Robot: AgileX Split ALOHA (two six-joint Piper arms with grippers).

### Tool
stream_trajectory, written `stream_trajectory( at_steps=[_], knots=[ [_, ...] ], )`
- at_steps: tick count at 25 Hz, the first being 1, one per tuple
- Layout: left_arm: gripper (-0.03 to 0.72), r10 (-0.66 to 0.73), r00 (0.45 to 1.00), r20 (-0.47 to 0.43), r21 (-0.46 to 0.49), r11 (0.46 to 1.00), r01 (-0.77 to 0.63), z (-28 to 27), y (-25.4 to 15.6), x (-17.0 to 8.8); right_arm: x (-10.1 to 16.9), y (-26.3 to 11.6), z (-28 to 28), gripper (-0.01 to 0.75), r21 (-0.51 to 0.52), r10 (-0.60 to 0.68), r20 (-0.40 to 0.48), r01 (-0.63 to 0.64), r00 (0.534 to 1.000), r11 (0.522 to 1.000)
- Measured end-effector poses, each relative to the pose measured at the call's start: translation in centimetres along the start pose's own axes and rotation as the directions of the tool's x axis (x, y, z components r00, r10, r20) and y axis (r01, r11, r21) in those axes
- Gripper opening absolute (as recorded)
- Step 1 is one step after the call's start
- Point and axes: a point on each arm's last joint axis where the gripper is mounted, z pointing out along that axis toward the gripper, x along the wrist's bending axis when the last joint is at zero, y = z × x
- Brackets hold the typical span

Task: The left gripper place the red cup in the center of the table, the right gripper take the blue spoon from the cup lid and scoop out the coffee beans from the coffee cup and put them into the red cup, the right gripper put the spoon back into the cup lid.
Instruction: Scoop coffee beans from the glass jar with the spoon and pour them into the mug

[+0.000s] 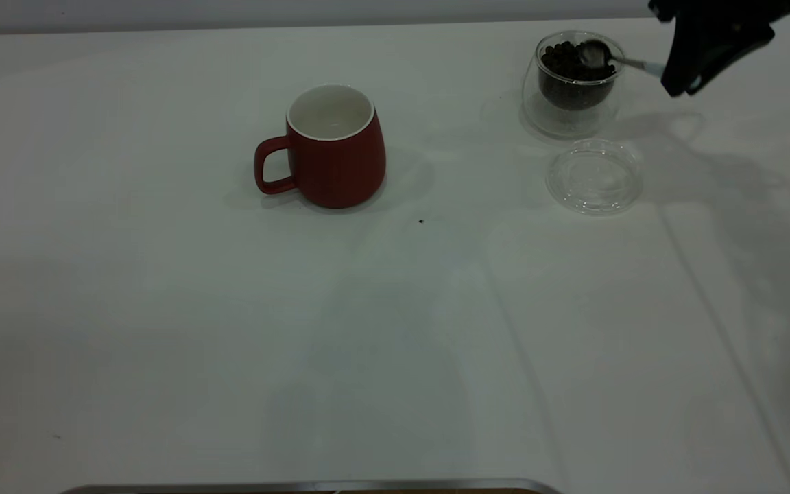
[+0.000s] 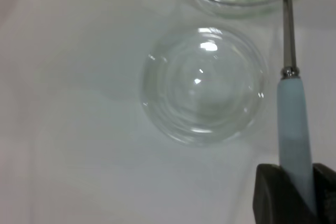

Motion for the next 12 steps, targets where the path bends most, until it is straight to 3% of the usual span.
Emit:
stream_trajectory(
  at_steps=[5, 12],
  knots=[
    [0.518, 0.0, 1.0, 0.0, 0.0, 1.0, 0.0, 0.0, 0.0, 0.0, -0.1, -0.26, 0.62, 0.116, 0.024, 0.014, -0.002, -0.014, 1.0, 1.0],
    [0.518, 0.0, 1.0, 0.0, 0.0, 1.0, 0.0, 0.0, 0.0, 0.0, 0.59, -0.51, 0.56, 0.116, 0.058, 0.054, -0.075, -0.049, 0.996, 0.997]
  ],
)
